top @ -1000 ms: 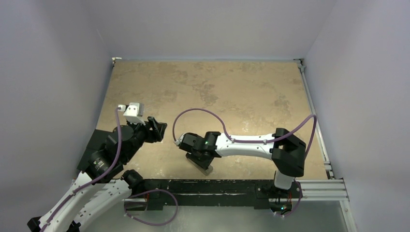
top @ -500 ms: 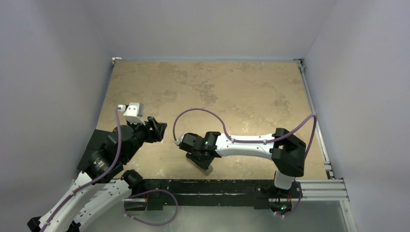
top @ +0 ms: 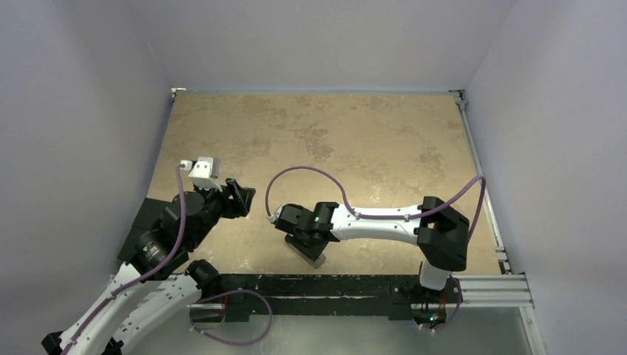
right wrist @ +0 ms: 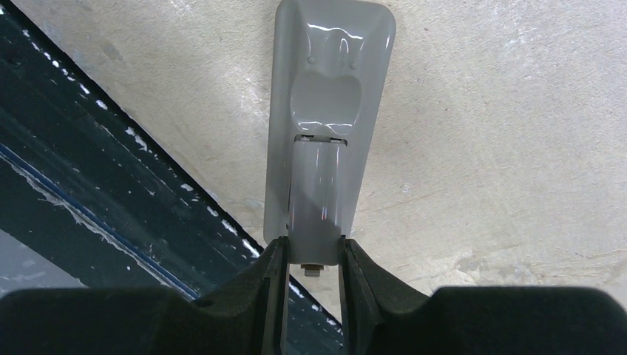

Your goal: Load the batteries into the remote control

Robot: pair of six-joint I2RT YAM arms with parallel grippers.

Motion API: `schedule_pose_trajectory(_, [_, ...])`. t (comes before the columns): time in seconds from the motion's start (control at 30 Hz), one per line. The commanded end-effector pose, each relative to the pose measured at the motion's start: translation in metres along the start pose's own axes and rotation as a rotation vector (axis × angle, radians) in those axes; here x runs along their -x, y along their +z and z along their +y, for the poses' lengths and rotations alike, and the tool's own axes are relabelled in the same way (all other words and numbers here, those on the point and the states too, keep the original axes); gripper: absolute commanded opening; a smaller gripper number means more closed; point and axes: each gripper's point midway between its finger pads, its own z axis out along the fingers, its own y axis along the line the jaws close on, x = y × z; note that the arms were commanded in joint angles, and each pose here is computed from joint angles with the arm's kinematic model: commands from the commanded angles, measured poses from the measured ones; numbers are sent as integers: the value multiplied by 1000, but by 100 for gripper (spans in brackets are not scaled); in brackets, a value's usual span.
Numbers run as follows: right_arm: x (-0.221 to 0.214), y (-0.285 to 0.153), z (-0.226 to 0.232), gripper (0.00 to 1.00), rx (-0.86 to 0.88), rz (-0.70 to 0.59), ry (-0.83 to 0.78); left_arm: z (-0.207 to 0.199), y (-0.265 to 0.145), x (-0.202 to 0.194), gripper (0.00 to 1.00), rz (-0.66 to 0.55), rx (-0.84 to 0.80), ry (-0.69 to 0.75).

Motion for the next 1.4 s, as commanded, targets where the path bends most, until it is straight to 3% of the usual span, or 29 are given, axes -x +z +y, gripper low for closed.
schedule_pose_trajectory(0.0, [3, -9, 5, 17, 16, -32, 10, 1, 3, 6, 59, -29, 6, 6])
schedule_pose_trajectory(1.37, [-3, 6, 3, 17, 0, 0, 26, 2, 2, 6, 59, -32, 8, 3])
